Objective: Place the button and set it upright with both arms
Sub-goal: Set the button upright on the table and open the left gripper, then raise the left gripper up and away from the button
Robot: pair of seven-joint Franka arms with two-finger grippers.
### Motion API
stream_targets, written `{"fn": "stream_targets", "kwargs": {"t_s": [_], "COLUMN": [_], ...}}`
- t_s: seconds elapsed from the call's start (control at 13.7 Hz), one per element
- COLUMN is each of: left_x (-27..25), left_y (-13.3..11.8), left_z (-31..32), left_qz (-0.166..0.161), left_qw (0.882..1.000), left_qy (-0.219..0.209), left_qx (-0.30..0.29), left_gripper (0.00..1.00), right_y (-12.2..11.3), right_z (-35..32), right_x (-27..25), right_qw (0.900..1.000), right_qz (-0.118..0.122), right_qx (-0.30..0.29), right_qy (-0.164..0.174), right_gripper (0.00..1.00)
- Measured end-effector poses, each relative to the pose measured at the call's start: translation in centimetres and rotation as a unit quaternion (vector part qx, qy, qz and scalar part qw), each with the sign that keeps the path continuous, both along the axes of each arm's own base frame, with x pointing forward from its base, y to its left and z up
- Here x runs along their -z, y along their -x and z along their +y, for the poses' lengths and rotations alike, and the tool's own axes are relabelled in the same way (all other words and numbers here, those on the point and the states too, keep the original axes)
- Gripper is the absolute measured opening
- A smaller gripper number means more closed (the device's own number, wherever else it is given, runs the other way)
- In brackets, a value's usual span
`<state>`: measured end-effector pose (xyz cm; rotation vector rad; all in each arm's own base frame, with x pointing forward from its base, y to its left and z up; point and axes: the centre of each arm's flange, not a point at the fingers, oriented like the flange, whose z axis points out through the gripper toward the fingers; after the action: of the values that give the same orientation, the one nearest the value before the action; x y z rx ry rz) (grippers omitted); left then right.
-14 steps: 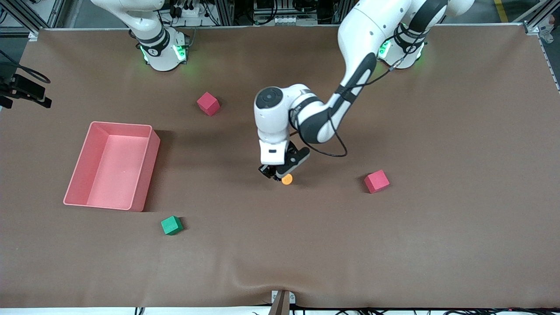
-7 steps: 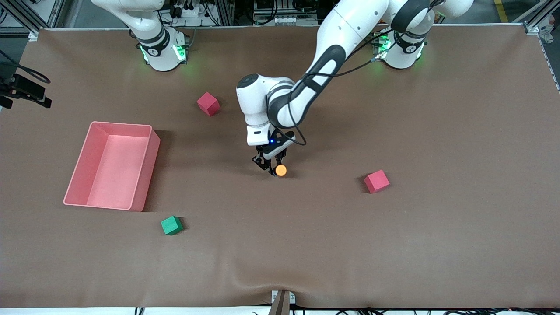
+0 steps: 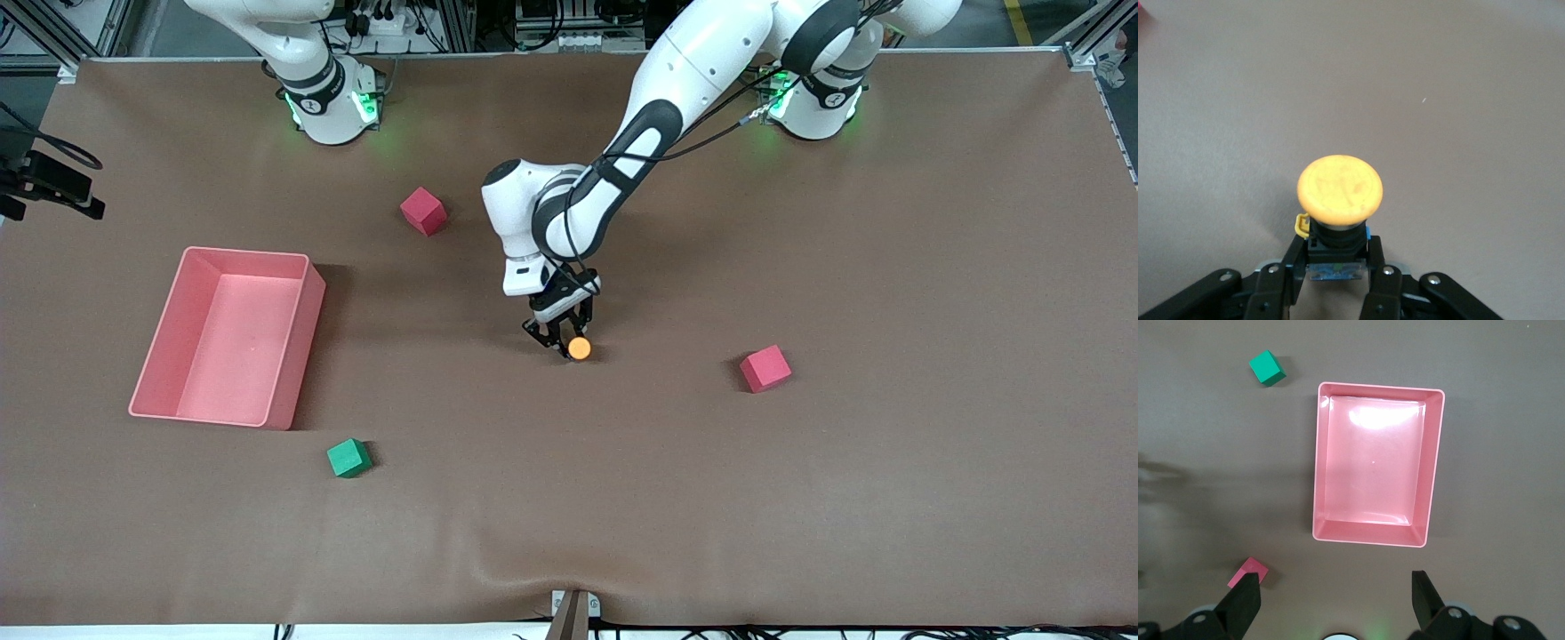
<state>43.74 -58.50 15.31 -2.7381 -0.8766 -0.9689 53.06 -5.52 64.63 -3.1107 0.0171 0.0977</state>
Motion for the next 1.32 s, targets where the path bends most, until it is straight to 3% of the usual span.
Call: {"fn": "stream_targets", "kwargs": {"t_s": [0.37, 0.44, 0.8, 1.02, 1.32], "left_x": [0.6, 0.7, -0.3, -4.6, -15.7], "left_y": [0.7, 0.6, 0.8, 2.2, 1.7], "left_z": [-0.3, -0.2, -0.7, -2.4, -2.4], "left_qz": [-0.016, -0.016, -0.014, 0.025, 0.097], "left_qw": [1.0, 1.0, 1.0, 0.999, 0.994], "left_qy": [-0.019, -0.019, -0.018, 0.002, 0.046], "left_qx": [0.01, 0.01, -0.002, -0.027, -0.031], "left_gripper": [0.41, 0.45, 0.97, 1.0, 1.0], "right_y": [0.0, 0.0, 0.0, 0.0, 0.0], "right_z": [0.1, 0.1, 0.1, 0.1, 0.1], "right_x": [0.0, 0.0, 0.0, 0.0, 0.0], "right_qw": [1.0, 1.0, 1.0, 1.0, 1.0], "right_qz": [0.0, 0.0, 0.0, 0.0, 0.0], "right_qx": [-0.001, -0.001, -0.001, -0.001, -0.001], "right_qy": [0.0, 0.0, 0.0, 0.0, 0.0], "right_gripper": [1.0, 1.0, 1.0, 1.0, 1.0]}}
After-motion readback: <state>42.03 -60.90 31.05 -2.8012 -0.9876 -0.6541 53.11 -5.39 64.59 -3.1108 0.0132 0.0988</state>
